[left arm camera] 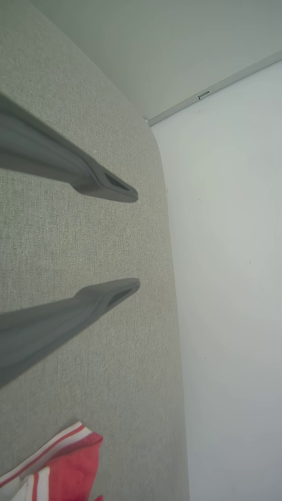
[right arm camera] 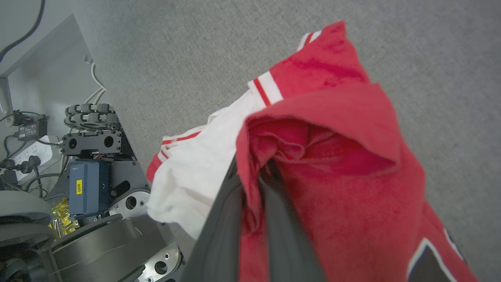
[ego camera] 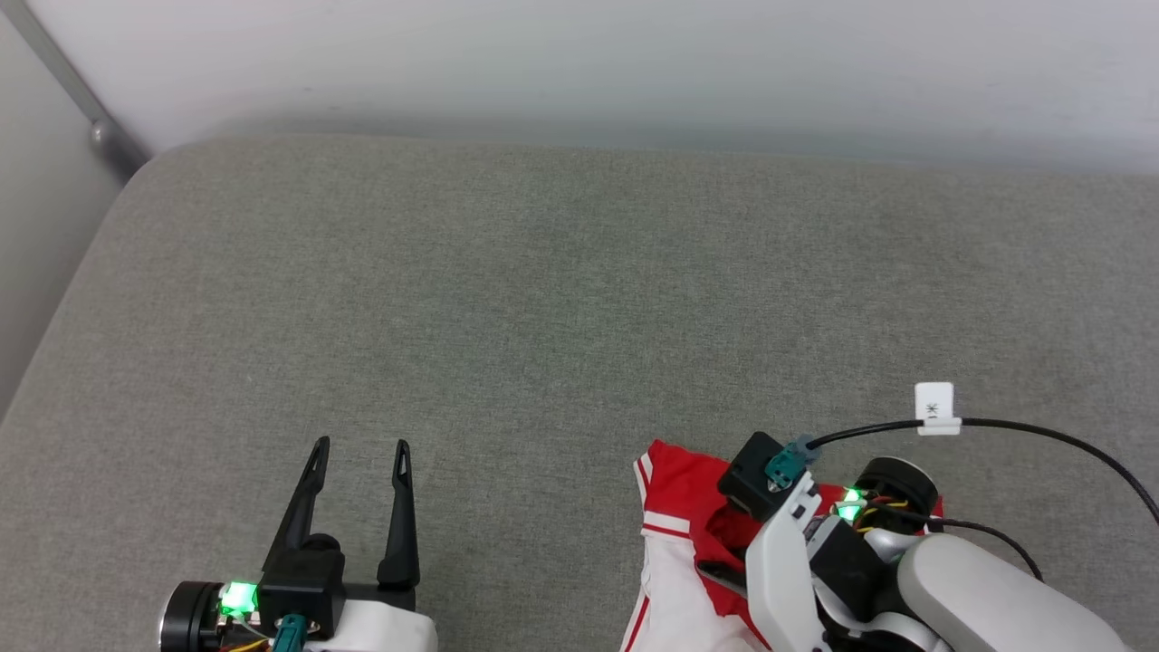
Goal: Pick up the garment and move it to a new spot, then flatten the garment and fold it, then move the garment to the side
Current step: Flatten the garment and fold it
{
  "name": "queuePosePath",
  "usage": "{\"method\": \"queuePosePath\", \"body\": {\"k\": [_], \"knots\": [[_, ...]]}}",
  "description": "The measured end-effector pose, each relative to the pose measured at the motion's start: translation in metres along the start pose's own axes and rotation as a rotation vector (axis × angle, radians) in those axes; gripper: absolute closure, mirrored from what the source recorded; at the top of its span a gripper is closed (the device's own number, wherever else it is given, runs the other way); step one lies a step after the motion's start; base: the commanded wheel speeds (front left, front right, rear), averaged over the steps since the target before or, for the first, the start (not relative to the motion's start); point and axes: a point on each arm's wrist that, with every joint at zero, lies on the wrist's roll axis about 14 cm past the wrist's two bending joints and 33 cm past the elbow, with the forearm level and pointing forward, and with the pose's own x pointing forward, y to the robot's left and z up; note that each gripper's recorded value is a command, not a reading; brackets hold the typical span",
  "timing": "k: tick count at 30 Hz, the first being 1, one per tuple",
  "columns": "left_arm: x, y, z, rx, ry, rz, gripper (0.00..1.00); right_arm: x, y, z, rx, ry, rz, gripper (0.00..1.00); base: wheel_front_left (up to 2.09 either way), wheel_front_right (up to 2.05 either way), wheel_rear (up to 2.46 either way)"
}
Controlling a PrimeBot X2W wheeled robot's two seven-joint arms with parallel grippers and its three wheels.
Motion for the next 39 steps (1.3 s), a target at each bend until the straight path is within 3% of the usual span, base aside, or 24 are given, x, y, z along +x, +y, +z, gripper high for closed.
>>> {"method": "queuePosePath", "body": {"k": [10, 11, 12, 13, 20, 24, 27, 31, 39], "knots": [[0.002, 0.004, -0.005, -0.005, 0.017, 0.019, 0.0, 0.038, -0.001, -0.032, -0.019, 0.116, 0.022, 1.0, 0.0, 0.0, 0.0], [0.002, 0.004, -0.005, -0.006, 0.016, 0.022, 0.0, 0.038, -0.001, -0.032, -0.013, 0.106, 0.024, 0.82, 0.0, 0.0, 0.0], [0.001, 0.005, -0.004, -0.006, 0.014, 0.023, 0.0, 0.037, 0.0, -0.031, -0.019, 0.093, 0.022, 0.33, 0.0, 0.0, 0.0], [0.001, 0.005, -0.004, -0.006, 0.012, 0.023, 0.0, 0.035, 0.0, -0.028, -0.034, 0.078, 0.017, 0.0, 0.0, 0.0, 0.0], [-0.009, 0.003, 0.002, -0.015, -0.006, 0.008, 0.0, -0.003, -0.019, 0.026, -0.104, -0.199, -0.084, 0.0, 0.0, 0.0, 0.0], [-0.013, -0.001, 0.007, -0.019, -0.022, -0.005, 0.0, -0.05, -0.051, 0.073, -0.119, -0.47, -0.236, 0.0, 0.0, 0.0, 0.0], [-0.014, -0.006, 0.011, -0.023, -0.036, -0.024, 0.0, -0.087, -0.075, 0.088, -0.097, -0.644, -0.364, 0.0, 0.0, 0.0, 0.0], [-0.015, -0.013, 0.015, -0.027, -0.048, -0.048, 0.0, -0.137, -0.103, 0.09, -0.107, -0.847, -0.574, 0.0, 0.0, 0.0, 0.0], [-0.019, -0.016, 0.019, -0.041, -0.059, -0.059, 0.0, -0.166, -0.11, 0.051, -0.002, -0.992, -0.776, 0.0, 0.0, 0.0, 0.0]]}}
